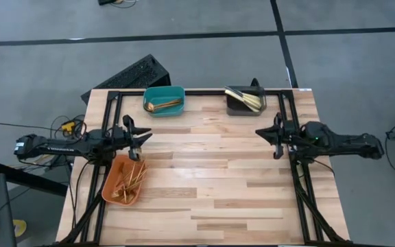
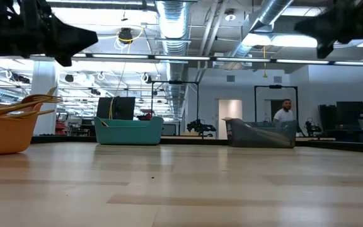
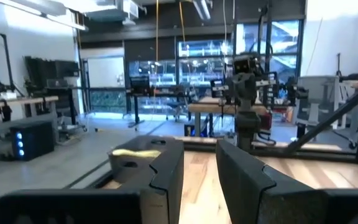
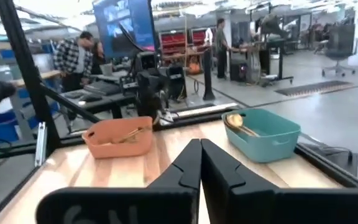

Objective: Sort silverware by color (type)
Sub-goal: Return to Home Position

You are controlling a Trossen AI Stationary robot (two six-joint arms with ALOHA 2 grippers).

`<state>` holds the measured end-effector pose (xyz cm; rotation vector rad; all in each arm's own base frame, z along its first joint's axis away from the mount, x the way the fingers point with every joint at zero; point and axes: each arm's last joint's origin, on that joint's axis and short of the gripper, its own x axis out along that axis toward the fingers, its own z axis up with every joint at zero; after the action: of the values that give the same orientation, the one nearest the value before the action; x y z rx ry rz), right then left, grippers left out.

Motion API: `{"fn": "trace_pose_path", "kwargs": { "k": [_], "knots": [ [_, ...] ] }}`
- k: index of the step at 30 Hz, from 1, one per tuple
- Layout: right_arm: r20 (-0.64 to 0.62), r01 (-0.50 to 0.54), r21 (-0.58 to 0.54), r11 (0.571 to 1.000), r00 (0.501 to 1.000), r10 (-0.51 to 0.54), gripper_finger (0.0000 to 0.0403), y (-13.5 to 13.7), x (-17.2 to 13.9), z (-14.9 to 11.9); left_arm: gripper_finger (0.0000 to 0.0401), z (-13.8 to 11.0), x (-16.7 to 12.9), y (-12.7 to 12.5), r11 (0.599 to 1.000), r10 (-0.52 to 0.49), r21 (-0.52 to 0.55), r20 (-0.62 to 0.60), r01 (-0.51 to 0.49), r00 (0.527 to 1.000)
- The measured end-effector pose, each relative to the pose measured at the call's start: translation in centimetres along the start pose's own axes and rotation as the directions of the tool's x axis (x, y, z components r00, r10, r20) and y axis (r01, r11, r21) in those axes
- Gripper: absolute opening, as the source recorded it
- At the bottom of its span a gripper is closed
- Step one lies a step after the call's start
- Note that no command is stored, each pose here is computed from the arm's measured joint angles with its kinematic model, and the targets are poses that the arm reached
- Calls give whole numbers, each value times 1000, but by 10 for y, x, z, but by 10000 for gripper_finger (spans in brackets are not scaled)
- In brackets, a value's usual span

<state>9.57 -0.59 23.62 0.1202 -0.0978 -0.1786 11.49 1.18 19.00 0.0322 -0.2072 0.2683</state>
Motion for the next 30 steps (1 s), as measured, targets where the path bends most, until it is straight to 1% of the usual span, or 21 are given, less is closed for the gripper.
{"fn": "trace_pose_path", "kwargs": {
  "k": [4, 7, 9, 11, 14, 16, 19, 23, 26, 30],
  "knots": [
    [86, -59, -13, 998, 994, 60, 18, 5, -13, 8, 86, 5, -8, 2, 1000, 10, 1, 37, -10, 999],
    [124, -81, -23, 996, 989, 83, 20, 5, -24, 11, 86, 7, -15, 4, 1000, 11, 0, 58, -11, 998],
    [109, -73, -27, 997, 991, 75, 26, 5, -25, 11, 86, 7, -19, 5, 1000, 12, 1, 59, -12, 998],
    [63, -55, -42, 998, 996, 58, 31, 4, -24, 6, 86, 5, -21, 6, 999, 38, 11, 37, -38, 999],
    [51, -45, -56, 997, 998, 48, 31, 4, -22, 2, 86, -1, -21, 7, 996, 83, 28, -23, -82, 996],
    [28, -49, -60, 997, 998, 51, 27, 4, -20, -6, 86, -5, -21, 7, 996, 86, 24, -61, -84, 994],
    [43, -82, -22, 996, 996, 83, 24, 5, -17, -16, 86, -8, -21, 7, 997, 80, -12, -89, -81, 993],
    [33, -93, 3, 996, 995, 92, 32, 5, -13, -30, 86, -11, -22, 6, 997, 68, -18, -120, -70, 990],
    [41, -96, 8, 995, 995, 96, 35, 5, -12, -35, 86, -12, -22, 6, 997, 65, -20, -129, -68, 989],
    [30, -95, 6, 995, 995, 95, 37, 5, -11, -37, 86, -13, -22, 5, 999, 28, -29, -136, -32, 990]
  ]
}}
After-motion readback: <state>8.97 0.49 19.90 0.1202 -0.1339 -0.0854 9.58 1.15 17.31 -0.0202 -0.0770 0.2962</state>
